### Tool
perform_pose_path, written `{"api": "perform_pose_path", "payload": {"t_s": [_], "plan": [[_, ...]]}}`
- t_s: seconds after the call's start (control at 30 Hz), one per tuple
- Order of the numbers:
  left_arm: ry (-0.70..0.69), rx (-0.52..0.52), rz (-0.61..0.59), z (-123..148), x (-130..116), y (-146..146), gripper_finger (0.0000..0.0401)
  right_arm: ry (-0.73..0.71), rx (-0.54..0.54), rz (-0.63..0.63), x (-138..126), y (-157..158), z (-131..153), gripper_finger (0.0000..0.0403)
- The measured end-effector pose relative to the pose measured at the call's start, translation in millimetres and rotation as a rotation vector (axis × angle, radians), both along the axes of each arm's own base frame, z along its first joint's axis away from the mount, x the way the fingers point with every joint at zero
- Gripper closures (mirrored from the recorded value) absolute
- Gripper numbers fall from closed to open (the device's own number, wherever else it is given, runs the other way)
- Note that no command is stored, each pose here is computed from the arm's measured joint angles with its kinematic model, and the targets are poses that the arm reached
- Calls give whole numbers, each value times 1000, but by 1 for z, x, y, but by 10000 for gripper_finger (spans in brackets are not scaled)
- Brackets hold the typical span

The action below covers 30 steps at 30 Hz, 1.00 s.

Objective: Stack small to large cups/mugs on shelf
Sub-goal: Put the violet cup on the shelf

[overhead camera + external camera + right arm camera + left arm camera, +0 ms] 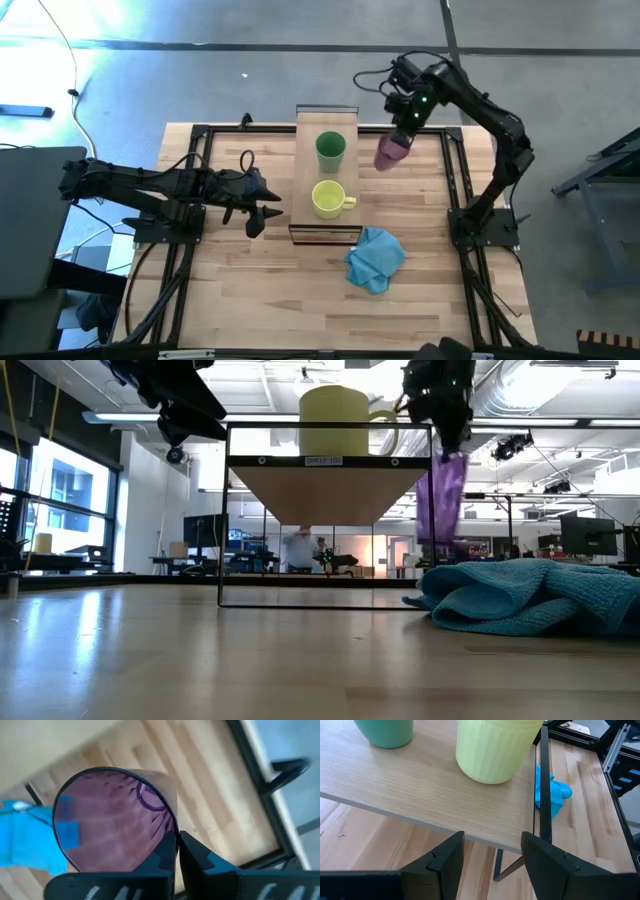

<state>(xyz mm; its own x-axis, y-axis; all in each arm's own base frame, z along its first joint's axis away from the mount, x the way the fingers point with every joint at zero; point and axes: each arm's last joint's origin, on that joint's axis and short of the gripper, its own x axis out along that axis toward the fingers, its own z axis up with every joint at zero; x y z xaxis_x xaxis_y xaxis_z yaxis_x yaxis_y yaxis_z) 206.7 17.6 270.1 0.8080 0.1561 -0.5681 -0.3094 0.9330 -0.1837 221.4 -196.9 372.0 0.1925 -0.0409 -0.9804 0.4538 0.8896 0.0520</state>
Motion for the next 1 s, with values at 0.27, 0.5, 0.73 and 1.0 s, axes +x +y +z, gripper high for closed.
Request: {"api": "perform_pose_path", "payload": {"t_s": [0.27, 0.5, 0.73, 1.0], "plan": [[0, 0, 0, 0, 0, 0, 217, -139, -122, -5, -4, 4, 46, 403], [-1, 0, 0, 0, 0, 0, 217, -205, -214, -18, -10, 8, 72, 403], [-12, 1, 0, 1, 1, 0, 217, -256, -262, 2, -4, 11, 80, 403], [-12, -1, 1, 1, 1, 0, 217, -325, -315, 55, 18, 9, 78, 403]]}}
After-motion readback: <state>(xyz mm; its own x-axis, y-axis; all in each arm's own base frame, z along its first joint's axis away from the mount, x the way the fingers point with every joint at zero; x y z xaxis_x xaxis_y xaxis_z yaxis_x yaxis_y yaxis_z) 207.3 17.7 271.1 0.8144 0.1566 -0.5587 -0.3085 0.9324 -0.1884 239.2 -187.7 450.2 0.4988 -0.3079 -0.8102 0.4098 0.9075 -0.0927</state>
